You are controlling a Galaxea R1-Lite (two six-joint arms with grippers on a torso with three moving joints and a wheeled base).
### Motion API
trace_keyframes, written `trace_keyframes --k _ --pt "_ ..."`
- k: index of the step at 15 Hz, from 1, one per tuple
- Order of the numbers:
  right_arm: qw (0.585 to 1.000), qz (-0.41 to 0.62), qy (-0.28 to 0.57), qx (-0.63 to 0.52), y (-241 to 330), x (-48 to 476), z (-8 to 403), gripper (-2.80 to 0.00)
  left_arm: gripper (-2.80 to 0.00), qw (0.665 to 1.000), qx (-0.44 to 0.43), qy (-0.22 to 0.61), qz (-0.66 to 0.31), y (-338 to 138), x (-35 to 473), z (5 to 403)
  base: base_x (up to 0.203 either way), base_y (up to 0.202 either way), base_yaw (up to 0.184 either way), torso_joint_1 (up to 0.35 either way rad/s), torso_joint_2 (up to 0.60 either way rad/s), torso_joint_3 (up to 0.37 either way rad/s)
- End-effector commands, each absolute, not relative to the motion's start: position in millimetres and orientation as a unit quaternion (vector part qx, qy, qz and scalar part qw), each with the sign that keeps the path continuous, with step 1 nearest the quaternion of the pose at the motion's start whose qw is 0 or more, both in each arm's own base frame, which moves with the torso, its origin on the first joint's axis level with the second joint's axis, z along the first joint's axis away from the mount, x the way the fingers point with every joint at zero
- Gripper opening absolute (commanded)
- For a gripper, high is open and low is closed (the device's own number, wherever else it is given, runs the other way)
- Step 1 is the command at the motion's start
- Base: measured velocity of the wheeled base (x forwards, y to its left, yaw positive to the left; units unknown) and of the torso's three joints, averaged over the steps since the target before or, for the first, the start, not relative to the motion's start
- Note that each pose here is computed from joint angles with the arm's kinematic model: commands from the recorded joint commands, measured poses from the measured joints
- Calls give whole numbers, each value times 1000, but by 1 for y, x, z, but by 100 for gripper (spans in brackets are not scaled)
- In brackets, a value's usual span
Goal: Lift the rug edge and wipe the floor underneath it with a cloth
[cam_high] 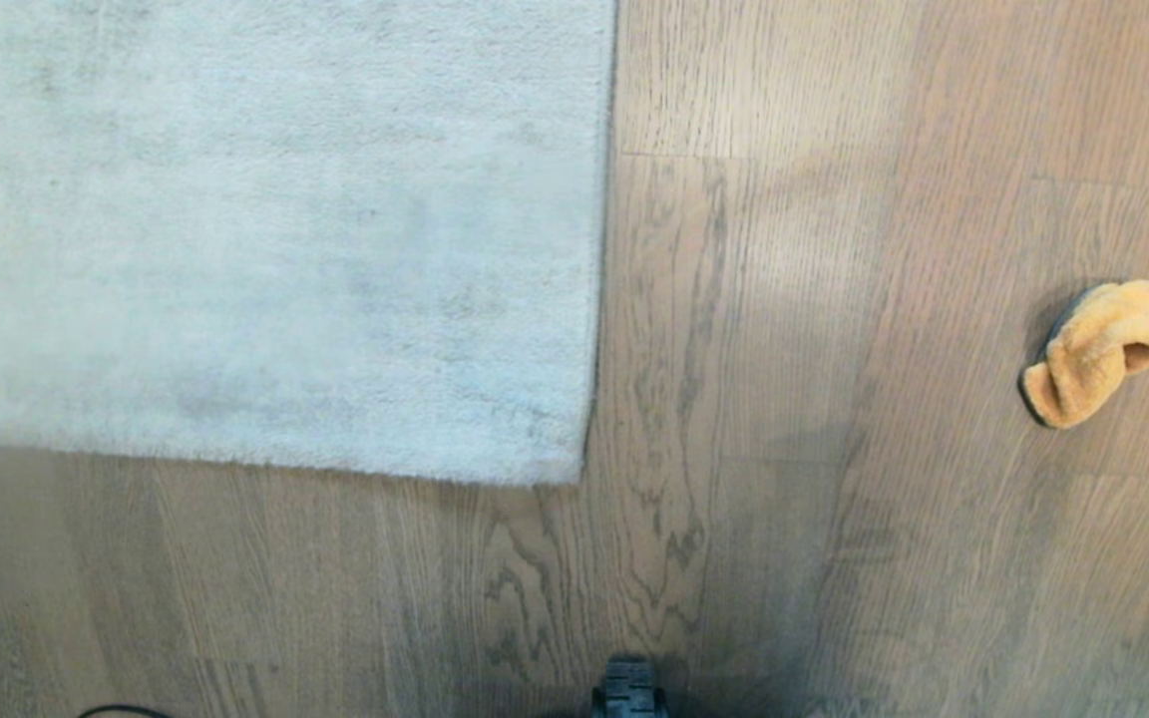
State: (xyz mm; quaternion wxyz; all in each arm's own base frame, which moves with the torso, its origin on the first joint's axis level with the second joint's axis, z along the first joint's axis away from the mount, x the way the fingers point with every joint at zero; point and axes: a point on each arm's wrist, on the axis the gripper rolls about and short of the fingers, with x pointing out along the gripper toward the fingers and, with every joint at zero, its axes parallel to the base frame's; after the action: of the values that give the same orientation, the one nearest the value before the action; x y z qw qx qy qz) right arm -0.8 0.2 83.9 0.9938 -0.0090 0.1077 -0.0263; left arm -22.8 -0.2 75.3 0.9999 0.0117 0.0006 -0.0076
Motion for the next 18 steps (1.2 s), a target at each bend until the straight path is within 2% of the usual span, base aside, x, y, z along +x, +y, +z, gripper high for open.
trace_keyframes --k 1,18 --pt "994 -26 108 -9 0 -1 84 -280 -280 1000 12 1 -8 0 -23 75 0 0 0 0 0 0" --pt "994 -26 108 -9 0 -1 84 -280 -280 1000 13 1 -8 0 -23 75 0 0 0 0 0 0"
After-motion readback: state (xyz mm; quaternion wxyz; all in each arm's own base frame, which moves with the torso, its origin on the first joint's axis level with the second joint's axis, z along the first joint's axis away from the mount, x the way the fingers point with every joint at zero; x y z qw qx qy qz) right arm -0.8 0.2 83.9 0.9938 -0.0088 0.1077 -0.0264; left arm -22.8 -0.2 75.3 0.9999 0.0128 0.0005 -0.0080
